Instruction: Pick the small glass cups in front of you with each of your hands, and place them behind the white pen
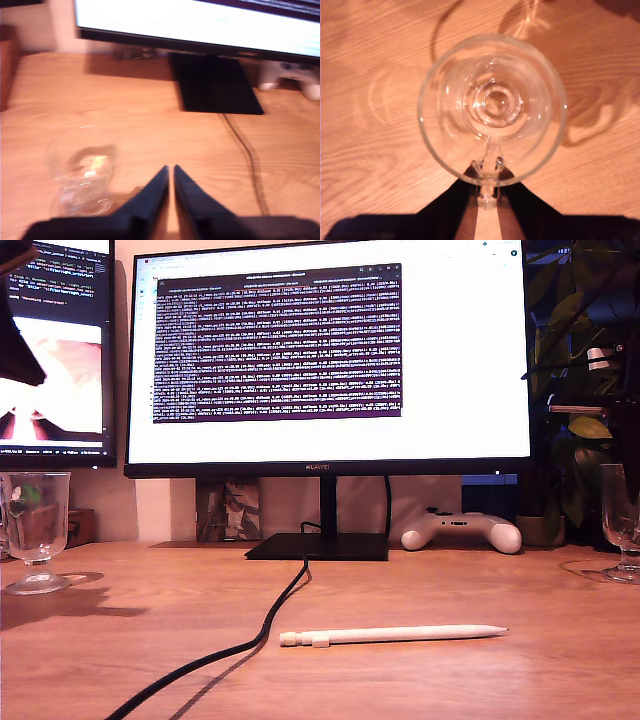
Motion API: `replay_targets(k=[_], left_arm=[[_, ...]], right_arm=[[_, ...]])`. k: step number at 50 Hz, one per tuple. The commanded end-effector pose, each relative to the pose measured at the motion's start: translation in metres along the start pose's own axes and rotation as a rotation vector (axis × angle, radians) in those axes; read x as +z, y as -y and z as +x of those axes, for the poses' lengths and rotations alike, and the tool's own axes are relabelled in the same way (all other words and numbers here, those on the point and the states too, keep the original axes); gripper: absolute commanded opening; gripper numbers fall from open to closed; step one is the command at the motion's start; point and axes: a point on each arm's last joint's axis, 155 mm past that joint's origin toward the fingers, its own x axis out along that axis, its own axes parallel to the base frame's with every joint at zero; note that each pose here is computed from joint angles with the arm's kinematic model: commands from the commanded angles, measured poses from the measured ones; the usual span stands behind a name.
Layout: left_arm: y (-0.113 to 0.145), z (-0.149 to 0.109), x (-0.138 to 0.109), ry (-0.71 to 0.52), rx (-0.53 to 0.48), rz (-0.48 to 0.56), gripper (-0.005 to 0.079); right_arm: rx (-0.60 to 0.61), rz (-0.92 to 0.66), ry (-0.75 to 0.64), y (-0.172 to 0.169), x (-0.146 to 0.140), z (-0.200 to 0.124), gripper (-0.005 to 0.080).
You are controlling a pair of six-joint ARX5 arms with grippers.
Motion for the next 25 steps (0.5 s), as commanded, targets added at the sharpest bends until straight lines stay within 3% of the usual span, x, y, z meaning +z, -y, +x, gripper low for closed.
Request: replay_targets(k=[1, 5, 17, 25], left_arm=[[0.002, -0.006, 0.019, 0.025, 0.009, 0.041, 0.0076], [0.0, -0.011, 0.02, -0.024, 0.033, 0.085, 0.0076], [-0.01, -0.009, 0.019, -0.229, 0.102, 0.089, 0.0107], [-0.024, -0.005, -0.004, -0.444, 0.157, 0.111, 0.0107]], right_arm=[[0.002, -0.008, 0.009, 0.0, 0.003, 0.0, -0.0013], [0.002, -0.023, 0.01, 0.0, 0.004, 0.0, -0.0013], [0.003, -0.053, 0.011, 0.0, 0.004, 0.0, -0.0013], [0.004, -0.081, 0.012, -0.001, 0.004, 0.0, -0.0013]])
